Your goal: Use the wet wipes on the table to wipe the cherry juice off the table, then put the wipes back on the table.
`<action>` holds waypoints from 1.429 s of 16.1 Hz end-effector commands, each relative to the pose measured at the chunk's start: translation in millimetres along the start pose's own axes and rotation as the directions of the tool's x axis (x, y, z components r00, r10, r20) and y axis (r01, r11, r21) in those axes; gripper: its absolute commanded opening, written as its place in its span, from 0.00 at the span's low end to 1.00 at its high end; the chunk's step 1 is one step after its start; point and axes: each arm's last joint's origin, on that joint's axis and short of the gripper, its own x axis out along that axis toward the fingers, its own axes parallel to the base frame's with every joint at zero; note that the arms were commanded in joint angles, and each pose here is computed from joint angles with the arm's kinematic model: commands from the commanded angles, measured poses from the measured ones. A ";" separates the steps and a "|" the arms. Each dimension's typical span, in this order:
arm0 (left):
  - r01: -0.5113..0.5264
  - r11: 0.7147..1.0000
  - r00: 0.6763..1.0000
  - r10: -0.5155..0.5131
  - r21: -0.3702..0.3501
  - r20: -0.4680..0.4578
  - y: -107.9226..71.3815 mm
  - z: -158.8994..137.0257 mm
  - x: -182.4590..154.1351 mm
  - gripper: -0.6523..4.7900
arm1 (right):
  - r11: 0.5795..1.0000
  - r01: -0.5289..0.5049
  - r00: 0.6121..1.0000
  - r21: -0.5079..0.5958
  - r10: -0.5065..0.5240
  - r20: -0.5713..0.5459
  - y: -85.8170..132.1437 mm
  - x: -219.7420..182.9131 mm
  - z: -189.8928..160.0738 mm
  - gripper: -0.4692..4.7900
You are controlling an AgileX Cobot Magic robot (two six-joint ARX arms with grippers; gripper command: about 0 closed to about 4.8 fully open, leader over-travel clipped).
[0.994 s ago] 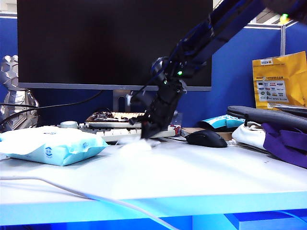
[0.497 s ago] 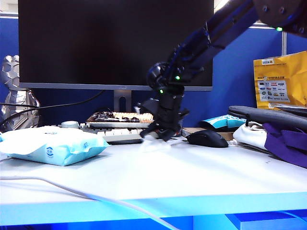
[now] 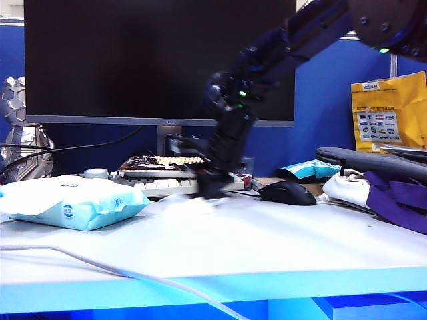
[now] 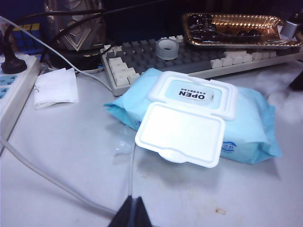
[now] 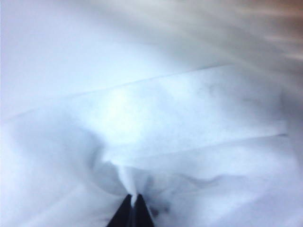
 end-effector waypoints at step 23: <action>0.003 1.000 1.000 -0.003 0.004 -0.009 -0.1 -1.1 -0.1 0.11 | 0.924 0.378 0.922 -0.062 -0.382 -0.065 -19.3 24.0 -6.9 0.09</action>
